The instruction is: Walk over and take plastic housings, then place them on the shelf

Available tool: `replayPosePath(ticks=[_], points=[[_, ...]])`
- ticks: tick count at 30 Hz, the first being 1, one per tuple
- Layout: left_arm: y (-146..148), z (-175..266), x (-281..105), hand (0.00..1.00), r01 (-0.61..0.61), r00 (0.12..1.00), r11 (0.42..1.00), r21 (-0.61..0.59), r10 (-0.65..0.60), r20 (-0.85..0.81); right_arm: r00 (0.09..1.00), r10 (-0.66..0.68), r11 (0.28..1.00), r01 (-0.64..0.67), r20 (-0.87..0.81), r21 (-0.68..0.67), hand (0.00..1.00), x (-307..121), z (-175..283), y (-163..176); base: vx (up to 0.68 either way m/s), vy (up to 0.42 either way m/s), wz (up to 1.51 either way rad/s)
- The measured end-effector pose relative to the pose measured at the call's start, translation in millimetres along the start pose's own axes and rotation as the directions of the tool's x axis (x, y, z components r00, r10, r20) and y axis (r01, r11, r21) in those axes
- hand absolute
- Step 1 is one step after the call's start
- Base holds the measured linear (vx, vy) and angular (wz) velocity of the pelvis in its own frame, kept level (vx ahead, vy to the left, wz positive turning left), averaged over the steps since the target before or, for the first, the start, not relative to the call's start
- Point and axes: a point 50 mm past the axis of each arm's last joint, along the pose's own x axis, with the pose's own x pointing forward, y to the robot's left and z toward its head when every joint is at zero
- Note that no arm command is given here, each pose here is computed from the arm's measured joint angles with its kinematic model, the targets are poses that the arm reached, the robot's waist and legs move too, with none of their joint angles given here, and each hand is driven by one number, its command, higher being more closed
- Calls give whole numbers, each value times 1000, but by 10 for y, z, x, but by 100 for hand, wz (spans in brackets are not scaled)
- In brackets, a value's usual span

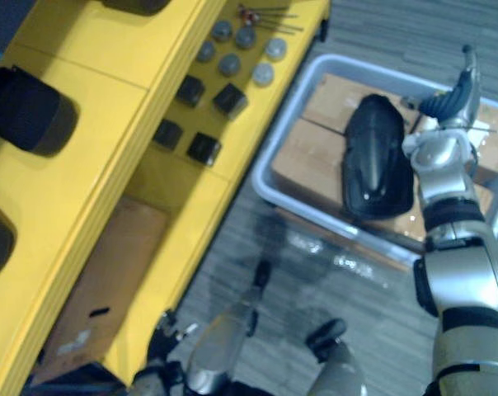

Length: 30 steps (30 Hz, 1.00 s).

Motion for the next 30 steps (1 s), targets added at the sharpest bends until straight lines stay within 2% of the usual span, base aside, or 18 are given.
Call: replayPosePath(ticks=[8, 24, 30], points=[[7, -21, -13, 0, -8, 1000, 1000, -2, 8, 9, 979, 27, 999, -21, -200, 32, 0, -117, -360, 32, -25, -24, -8], [-82, -104, -46, 0, -15, 1000, 1000, -12, 14, -23, 930, 156, 986, -166, -332, -1, 0, -185, -642, 39, -26, -23, 2], [-131, -93, -32, 0, 3, 1000, 1000, -3, -3, -20, 928, 168, 974, -209, -333, -92, 0, -134, -653, -73, -71, -17, 5]])
